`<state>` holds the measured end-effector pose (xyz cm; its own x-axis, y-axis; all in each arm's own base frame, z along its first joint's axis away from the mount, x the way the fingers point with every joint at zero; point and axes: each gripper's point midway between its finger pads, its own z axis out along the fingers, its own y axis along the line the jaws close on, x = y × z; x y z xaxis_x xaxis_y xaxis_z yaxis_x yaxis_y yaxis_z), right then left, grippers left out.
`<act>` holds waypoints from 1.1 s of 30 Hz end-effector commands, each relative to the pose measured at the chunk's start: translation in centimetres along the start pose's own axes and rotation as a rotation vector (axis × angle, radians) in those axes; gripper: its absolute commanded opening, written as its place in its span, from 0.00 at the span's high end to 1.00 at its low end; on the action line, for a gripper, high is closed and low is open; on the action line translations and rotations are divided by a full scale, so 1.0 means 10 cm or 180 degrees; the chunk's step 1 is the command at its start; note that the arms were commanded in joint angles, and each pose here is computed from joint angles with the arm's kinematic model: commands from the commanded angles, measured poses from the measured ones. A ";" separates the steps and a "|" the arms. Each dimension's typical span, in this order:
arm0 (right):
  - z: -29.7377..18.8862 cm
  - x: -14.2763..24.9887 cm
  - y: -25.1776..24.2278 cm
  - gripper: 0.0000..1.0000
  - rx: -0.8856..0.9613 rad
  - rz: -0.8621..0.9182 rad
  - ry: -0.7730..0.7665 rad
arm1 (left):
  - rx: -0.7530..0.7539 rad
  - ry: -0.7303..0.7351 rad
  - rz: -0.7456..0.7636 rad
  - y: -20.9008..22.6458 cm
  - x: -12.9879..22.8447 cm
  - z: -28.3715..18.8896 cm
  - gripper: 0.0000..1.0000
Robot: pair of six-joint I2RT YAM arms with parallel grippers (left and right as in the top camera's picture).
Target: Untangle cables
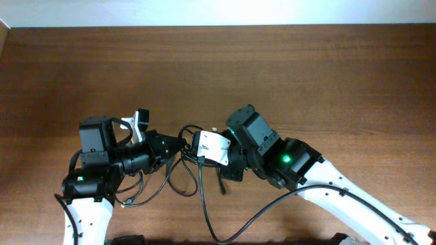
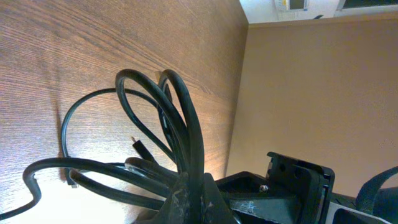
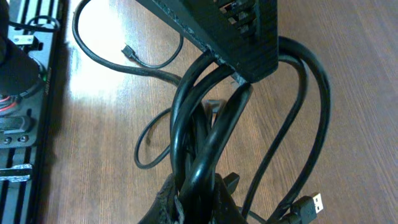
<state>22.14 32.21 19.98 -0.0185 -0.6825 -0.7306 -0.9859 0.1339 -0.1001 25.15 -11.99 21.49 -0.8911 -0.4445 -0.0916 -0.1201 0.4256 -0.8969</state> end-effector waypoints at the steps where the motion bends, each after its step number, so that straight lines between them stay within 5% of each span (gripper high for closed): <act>1: -0.04 -0.04 -0.19 0.96 0.0362 -0.0080 0.0034 | -0.0093 -0.0043 -0.0010 0.07 -0.04 0.01 1.00; 5: -0.17 0.12 -0.56 0.96 0.1077 0.0061 0.0348 | -0.0144 -0.0141 -0.0019 0.11 -0.11 -0.02 0.97; 8: -0.49 0.35 -1.04 0.96 0.2168 0.0579 0.0670 | -0.0137 -0.0221 -0.0070 0.14 -0.17 -0.08 0.93; 13: -1.00 0.79 -1.59 0.96 0.3167 0.2542 0.0151 | -0.0157 -0.0216 -0.0103 0.16 -0.16 -0.08 0.90; 15: -1.07 0.87 -1.66 0.96 0.3250 0.2850 0.0031 | -0.0176 -0.0195 -0.0009 0.18 -0.14 -0.08 0.87; 17: -0.91 0.76 -1.56 0.96 0.2933 0.2624 0.0081 | -0.0175 -0.0193 -0.0009 0.17 -0.14 -0.08 0.76; 18: -0.78 0.66 -1.46 0.96 0.2659 0.2540 0.0055 | -0.0175 -0.0193 -0.0009 0.17 -0.14 -0.08 0.60; 19: -0.64 0.54 -1.32 0.96 0.2304 0.2511 -0.0015 | -0.0173 -0.0191 -0.0010 0.17 -0.14 -0.08 0.28; 21: -0.38 0.28 -0.96 0.96 0.1508 0.2027 -0.0031 | -0.0127 -0.0157 0.0002 0.15 -0.12 -0.08 0.13; 25: -0.08 -0.14 -0.30 0.96 0.0715 0.0738 -0.0061 | -0.0172 -0.0190 0.0002 0.17 -0.14 -0.08 0.11; 33: -0.22 -0.67 -0.32 0.96 0.0974 0.0439 -0.0646 | -0.0249 -0.0244 0.0013 0.21 -0.17 -0.09 0.10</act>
<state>25.19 34.78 23.15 -0.1395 -0.5563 -0.8192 -0.8933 0.4276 -0.1383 25.97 -9.84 20.56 -0.8573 -0.5005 -0.1206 -0.1485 0.4647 -0.8729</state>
